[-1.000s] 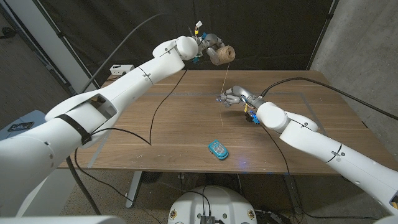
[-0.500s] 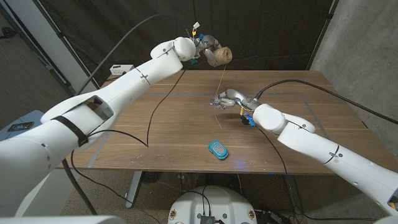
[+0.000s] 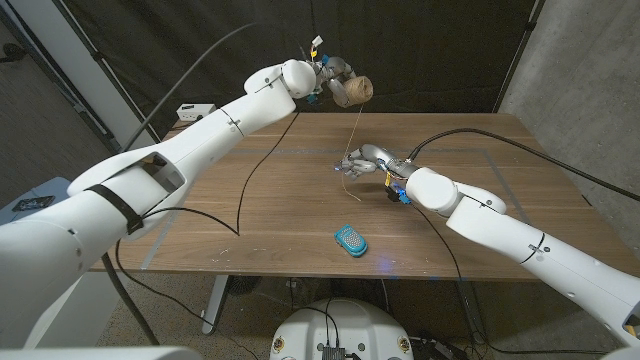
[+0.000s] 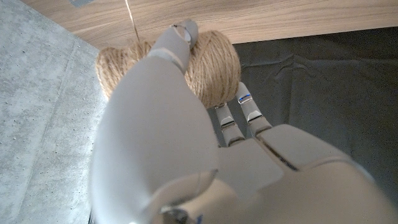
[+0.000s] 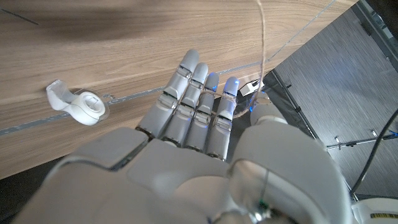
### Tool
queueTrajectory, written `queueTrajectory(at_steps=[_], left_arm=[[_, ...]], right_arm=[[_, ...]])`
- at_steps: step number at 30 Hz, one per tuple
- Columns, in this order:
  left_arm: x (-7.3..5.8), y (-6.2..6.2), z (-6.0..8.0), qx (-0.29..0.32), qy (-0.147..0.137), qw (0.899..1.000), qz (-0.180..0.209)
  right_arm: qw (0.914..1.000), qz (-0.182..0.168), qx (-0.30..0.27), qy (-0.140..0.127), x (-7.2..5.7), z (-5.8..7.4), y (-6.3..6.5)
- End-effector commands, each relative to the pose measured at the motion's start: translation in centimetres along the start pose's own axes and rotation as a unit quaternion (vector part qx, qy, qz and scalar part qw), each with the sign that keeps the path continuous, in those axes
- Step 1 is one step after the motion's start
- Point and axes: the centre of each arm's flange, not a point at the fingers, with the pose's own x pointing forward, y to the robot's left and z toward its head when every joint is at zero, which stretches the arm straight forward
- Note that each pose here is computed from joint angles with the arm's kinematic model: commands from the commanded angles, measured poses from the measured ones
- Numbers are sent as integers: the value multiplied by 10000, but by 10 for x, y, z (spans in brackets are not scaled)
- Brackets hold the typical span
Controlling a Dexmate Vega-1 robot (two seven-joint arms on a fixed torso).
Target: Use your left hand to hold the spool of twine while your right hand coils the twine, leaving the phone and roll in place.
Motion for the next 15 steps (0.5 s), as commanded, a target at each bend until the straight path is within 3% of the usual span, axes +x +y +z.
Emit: queueTrajectory(at_steps=[1,15], left_arm=[[6,-1,3,38,2,10000,2],[9,3,-3,63,99,9999,64]], right_arm=[[10000,46,12,-40,-2,-2,-3],[9997,194,1,-170,2,2,-3]])
